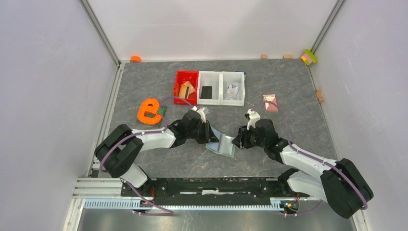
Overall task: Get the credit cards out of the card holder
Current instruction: Place the credit card in the storage box, then remove the credit card from the card holder.
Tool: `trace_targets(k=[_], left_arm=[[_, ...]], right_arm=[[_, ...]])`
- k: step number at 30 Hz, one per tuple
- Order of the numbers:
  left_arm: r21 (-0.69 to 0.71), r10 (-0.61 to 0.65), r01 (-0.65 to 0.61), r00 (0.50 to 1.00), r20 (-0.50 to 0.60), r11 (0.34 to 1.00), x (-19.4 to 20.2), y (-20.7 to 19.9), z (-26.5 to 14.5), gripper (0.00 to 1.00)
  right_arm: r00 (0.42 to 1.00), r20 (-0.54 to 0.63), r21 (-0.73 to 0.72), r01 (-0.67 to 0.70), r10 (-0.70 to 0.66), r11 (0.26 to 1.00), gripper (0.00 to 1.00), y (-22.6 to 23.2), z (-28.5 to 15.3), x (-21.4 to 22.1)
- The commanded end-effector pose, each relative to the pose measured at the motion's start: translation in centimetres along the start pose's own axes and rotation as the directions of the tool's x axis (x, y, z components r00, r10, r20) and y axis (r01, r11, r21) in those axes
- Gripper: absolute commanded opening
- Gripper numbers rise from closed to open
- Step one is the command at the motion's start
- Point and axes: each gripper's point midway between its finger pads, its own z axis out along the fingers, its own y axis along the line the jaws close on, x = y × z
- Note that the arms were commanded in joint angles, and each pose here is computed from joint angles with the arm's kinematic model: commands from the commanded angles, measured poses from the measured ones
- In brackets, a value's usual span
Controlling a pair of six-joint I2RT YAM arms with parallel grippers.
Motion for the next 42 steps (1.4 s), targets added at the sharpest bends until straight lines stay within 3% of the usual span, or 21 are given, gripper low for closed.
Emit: trace_targets(k=[1,11,15,20,31,38,42], left_arm=[[-0.017,0.004,-0.005,1.0,-0.027,1.0,1.1,0.0,-0.6,0.2],[-0.038,0.028,-0.03,0.998,-0.053,0.999,1.7,-0.5,0.1,0.2],[-0.05,0.037,-0.04,0.998,-0.06,0.998,2.0,-0.6,0.1,0.2],[-0.009,0.051,-0.052,0.996,-0.075,0.999,2.1,-1.8,-0.1,0.28],[0.009,0.075,-0.075,0.993,-0.094,0.997,2.8,-2.1,-1.6,0.41],[-0.021,0.099,-0.1,0.994,-0.056,0.995,2.1,-2.0,-2.8,0.34],[-0.047,0.094,-0.098,0.992,-0.082,0.994,2.8,-1.2,-2.9,0.21]], right_arm=[[0.994,0.071,-0.083,-0.072,0.078,0.994,0.49,1.5,0.1,0.2],[0.995,0.023,-0.189,-0.092,0.099,0.978,0.32,4.0,0.6,2.7],[0.996,0.018,-0.169,-0.078,0.082,0.983,0.2,4.1,1.0,2.9],[0.997,-0.046,-0.114,-0.066,0.061,0.991,0.13,3.2,1.7,4.2],[0.996,-0.06,-0.076,-0.077,0.072,0.994,0.12,2.3,1.8,5.2],[0.996,-0.057,-0.077,-0.076,0.071,0.994,0.11,2.5,1.9,4.8],[0.996,-0.057,-0.08,-0.073,0.069,0.994,0.11,2.7,1.9,4.7]])
